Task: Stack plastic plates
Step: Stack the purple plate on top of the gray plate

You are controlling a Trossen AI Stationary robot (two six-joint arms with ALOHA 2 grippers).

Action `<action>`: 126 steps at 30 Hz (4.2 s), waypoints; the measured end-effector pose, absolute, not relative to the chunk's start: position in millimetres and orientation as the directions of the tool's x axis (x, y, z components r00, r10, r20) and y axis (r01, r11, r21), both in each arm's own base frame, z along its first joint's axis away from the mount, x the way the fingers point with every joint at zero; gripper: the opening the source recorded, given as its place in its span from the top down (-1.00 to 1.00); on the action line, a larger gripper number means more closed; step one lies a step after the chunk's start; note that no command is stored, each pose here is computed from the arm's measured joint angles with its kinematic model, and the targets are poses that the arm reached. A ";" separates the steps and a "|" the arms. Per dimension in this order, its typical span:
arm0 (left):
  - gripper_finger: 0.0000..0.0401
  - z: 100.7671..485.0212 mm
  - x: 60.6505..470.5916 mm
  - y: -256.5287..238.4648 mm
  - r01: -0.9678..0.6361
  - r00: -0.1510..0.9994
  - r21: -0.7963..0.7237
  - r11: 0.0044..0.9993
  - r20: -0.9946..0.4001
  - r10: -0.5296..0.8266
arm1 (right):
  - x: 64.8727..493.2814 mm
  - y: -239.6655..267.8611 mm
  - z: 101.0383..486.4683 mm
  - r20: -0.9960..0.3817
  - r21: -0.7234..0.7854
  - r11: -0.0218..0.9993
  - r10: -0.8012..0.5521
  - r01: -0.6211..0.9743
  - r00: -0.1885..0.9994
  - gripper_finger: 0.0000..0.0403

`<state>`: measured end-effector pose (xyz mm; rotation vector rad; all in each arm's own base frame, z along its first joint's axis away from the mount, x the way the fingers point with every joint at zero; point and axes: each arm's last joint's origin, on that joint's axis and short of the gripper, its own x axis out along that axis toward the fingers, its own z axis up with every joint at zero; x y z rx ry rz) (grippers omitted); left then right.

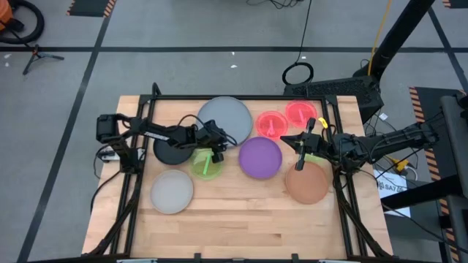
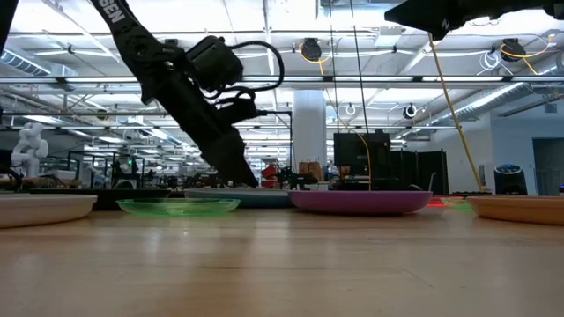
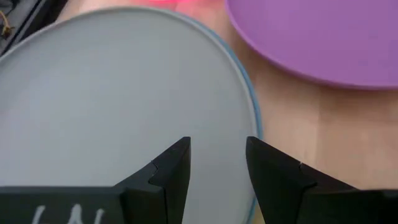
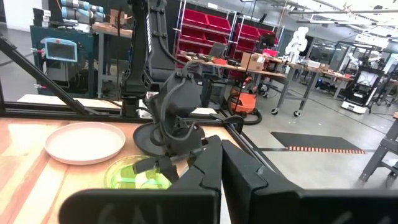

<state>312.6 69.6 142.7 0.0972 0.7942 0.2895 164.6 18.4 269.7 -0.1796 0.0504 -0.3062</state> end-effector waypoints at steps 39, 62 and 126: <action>0.20 251.9 231.8 50.0 -0.161 0.686 0.371 0.915 -0.624 0.374 | 241.8 37.6 231.2 -0.566 -0.071 0.978 -0.201 0.196 0.799 1.00; 0.20 250.7 230.9 49.9 -0.146 0.676 0.381 0.913 -0.635 0.373 | 312.7 55.5 210.9 -0.853 -0.064 0.990 -0.121 0.129 0.507 0.46; 0.20 282.8 202.3 48.0 -0.307 0.706 0.416 0.856 -0.504 0.498 | 402.1 -82.2 211.8 -0.688 -0.412 0.908 -0.261 -0.069 0.677 0.98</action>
